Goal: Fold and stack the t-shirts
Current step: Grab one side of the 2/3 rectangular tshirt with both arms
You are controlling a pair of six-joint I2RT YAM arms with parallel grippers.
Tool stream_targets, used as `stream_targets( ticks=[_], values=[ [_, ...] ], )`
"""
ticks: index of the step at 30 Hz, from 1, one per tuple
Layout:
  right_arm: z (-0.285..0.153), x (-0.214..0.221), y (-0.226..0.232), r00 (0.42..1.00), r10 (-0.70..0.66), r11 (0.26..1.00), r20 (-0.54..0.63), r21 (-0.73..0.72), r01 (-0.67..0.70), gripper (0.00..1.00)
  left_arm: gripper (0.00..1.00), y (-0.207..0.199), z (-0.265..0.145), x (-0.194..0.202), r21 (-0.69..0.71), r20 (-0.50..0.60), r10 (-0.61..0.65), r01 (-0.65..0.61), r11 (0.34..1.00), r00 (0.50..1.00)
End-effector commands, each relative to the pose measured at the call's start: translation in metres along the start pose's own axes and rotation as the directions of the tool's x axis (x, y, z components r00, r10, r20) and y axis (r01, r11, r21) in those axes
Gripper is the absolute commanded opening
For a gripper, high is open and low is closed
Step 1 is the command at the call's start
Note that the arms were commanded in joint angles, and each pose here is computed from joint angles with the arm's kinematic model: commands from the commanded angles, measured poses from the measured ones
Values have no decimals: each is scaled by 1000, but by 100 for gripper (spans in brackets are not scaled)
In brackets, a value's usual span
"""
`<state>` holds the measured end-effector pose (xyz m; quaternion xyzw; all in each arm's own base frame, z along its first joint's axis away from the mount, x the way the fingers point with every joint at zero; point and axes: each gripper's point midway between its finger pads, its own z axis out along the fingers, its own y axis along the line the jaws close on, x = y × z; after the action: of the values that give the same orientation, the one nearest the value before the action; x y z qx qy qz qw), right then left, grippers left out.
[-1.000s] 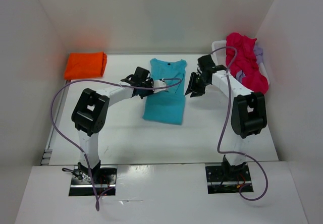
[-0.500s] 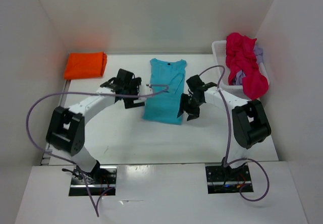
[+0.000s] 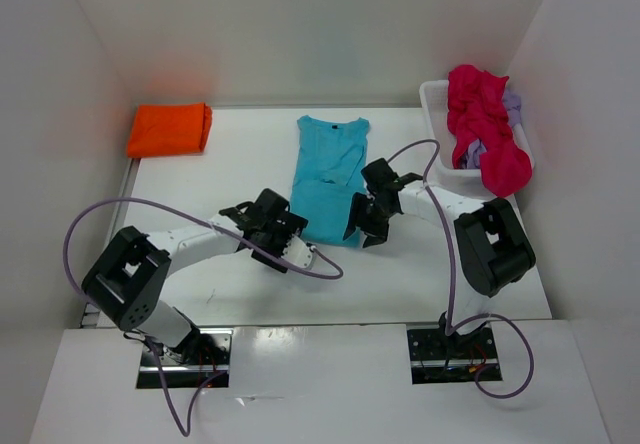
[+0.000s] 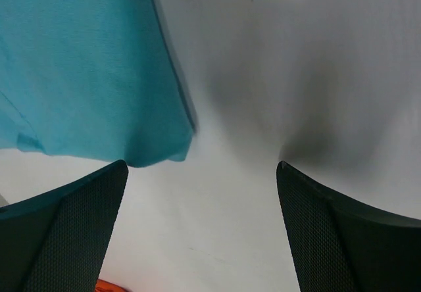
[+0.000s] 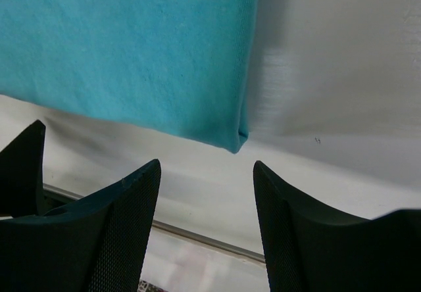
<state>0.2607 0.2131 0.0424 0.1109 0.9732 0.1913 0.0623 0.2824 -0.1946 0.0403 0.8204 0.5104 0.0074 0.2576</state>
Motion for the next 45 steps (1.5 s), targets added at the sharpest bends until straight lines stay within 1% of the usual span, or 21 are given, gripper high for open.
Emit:
stream_targets(
  ticks=[1,4,6,8,9,11,15,19,23,25,26,29,30,31,32,34,35,36,37,42,45],
  values=[
    [5,-2,1,1000,0,1000,24,-4,0,64,100,16,12,-1,-54,1,73,-73,996,997],
    [7,-2,1,1000,7,1000,30,-11,-7,64,100,28,12,-6,-82,18,99,-98,992,995],
    [12,2,-4,1000,12,1000,14,5,-12,64,96,24,19,-8,-58,18,139,-138,989,990],
    [12,0,-3,1000,10,1000,22,-2,-10,64,90,24,25,-6,-54,17,148,-147,988,989],
    [15,2,-4,1000,13,1000,7,-1,-13,64,80,22,27,-4,-46,7,146,-145,988,989],
    [17,3,-5,1000,15,1000,0,5,-15,64,74,23,36,0,-33,-6,143,-143,989,990],
    [23,7,-6,999,29,999,-16,17,-29,64,74,23,48,9,-2,-52,91,-92,996,994],
    [32,3,-11,999,33,998,-12,46,-33,64,68,19,50,11,14,-55,89,-89,996,994],
    [39,1,-13,999,45,997,-11,61,-44,60,47,15,51,12,23,-56,88,-87,996,995],
    [42,-2,-11,999,44,997,-8,58,-43,59,47,15,48,11,21,-56,79,-78,997,995],
    [47,-3,-12,999,47,997,-16,67,-46,58,47,15,48,11,21,-56,79,-78,997,995],
    [49,-6,-11,999,46,996,-10,73,-45,43,43,12,48,12,33,-58,78,-76,997,995],
    [51,-5,-13,999,49,996,-16,80,-47,34,40,9,48,11,44,-50,77,-74,996,996],
    [51,-5,-13,999,49,996,-16,80,-47,29,35,9,48,11,44,-50,77,-74,996,996],
    [51,-8,-15,998,57,995,-13,80,-56,24,24,11,46,9,36,-40,68,-67,997,997],
    [53,-7,-17,998,59,995,-19,87,-58,8,14,7,46,8,47,-33,53,-51,998,998],
    [53,-7,-17,999,50,995,-19,87,-48,3,11,3,46,8,61,-37,35,-33,998,999],
    [53,-7,-17,999,50,995,-19,87,-48,0,3,3,44,8,67,-39,24,-21,998,999],
    [53,-7,-17,999,50,995,-19,87,-48,0,0,6,43,5,66,-27,13,-11,998,1000],
    [35,0,-16,1000,18,997,-20,69,-17,0,0,-12,34,-4,132,-28,-88,91,987,996],
    [26,21,-16,998,-10,998,-65,67,14,0,0,-20,18,-12,163,-37,-165,169,972,986]
  ],
)
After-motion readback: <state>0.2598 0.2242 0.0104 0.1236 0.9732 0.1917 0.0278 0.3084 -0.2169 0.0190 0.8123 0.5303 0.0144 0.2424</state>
